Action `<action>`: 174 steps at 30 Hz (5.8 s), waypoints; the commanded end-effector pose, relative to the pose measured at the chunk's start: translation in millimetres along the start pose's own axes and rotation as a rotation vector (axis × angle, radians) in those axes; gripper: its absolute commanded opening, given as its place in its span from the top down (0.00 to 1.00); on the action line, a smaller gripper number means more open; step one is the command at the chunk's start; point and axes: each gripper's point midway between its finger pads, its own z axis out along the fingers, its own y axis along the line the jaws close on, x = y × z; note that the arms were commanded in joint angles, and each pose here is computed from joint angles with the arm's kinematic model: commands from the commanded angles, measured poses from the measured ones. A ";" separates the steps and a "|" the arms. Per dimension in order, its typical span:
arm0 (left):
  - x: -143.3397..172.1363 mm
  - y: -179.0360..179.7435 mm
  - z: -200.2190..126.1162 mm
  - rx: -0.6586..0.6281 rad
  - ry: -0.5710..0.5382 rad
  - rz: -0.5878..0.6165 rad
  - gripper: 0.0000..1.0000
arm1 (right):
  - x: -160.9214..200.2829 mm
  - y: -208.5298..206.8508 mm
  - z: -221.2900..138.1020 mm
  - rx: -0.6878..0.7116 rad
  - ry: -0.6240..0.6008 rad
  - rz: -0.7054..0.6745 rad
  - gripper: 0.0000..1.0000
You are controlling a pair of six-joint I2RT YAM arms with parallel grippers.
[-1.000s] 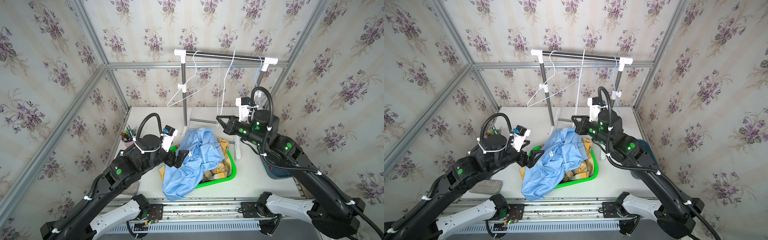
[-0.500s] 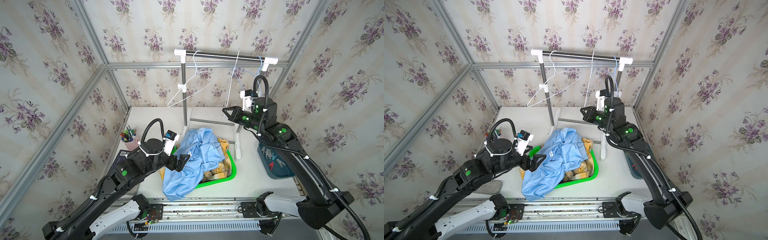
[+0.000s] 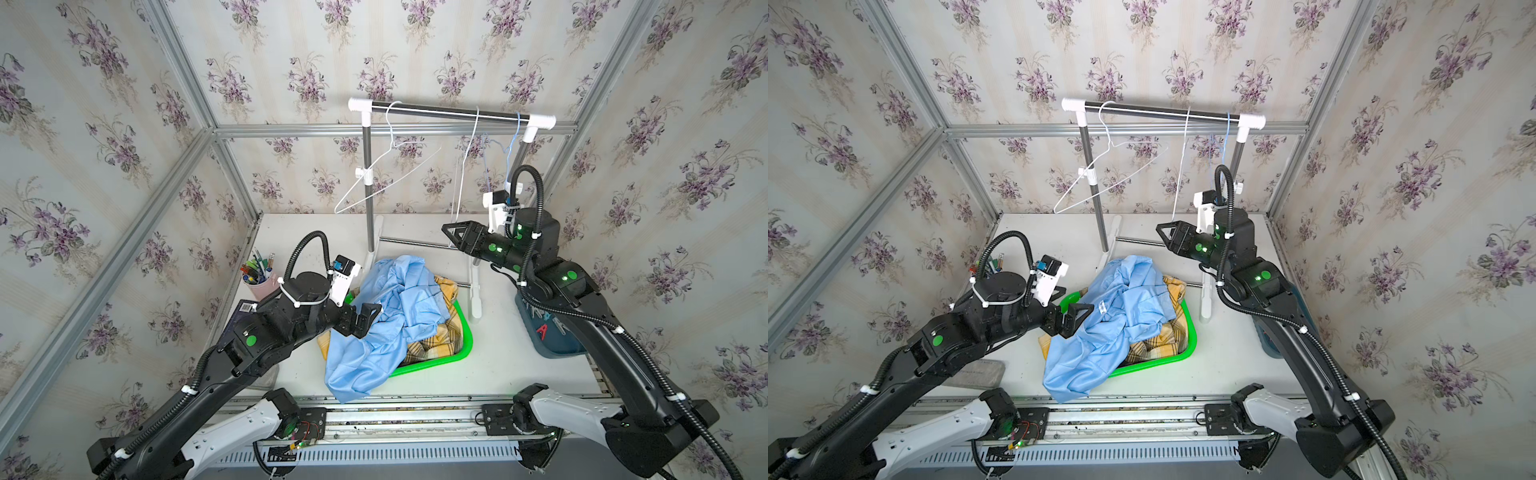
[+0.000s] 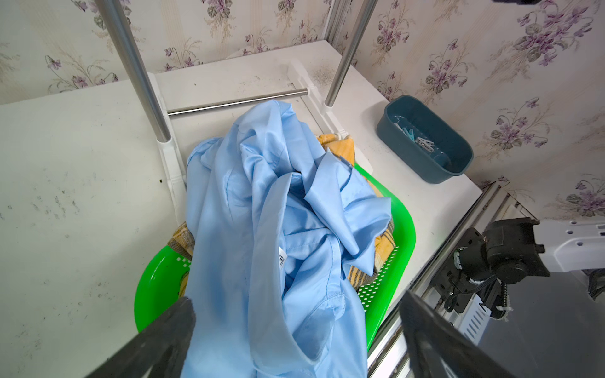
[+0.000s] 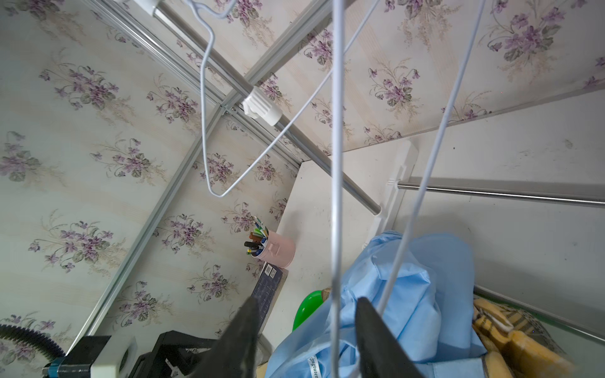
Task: Remove the clothespins securing long-sleeve shirts to the hanger
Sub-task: Place the hanger on the clothesline, then adjust the long-sleeve shirt at the bin.
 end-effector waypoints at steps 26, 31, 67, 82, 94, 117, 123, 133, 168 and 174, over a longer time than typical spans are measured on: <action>111.9 40.8 -0.1 -0.220 0.373 -0.330 0.01 | 160.2 -83.0 -10.7 0.062 0.229 -0.010 0.00; 134.7 43.5 21.4 -0.223 0.456 -0.400 0.01 | 181.6 -101.6 19.9 0.091 0.276 -0.046 0.00; 127.8 13.9 186.9 -0.077 0.607 -0.359 1.00 | 243.3 -125.0 37.6 0.043 0.407 -0.004 0.29; 196.1 20.1 257.8 -0.073 0.641 -0.248 1.00 | 335.3 -134.4 37.7 0.039 0.552 0.102 0.36; 163.5 12.5 233.9 -0.074 0.574 -0.168 0.74 | 281.1 -124.8 28.8 0.109 0.372 0.036 0.18; 87.2 38.5 81.8 -0.037 0.344 -0.284 0.01 | 127.2 -152.6 -0.3 0.284 0.078 -0.031 0.02; 114.4 40.8 94.3 -0.036 0.440 -0.293 0.03 | 102.7 -148.3 46.1 0.236 0.066 -0.073 0.03; 119.1 29.1 126.0 0.026 0.497 -0.315 0.42 | 117.0 -165.4 103.0 0.193 0.154 -0.074 0.19; 164.6 58.7 199.2 -0.149 0.605 -0.372 0.97 | 299.9 -243.4 100.4 0.536 0.528 -0.017 1.00; 105.6 48.5 160.2 -0.167 0.478 -0.263 0.59 | 292.9 -227.1 83.2 0.468 0.470 0.011 0.88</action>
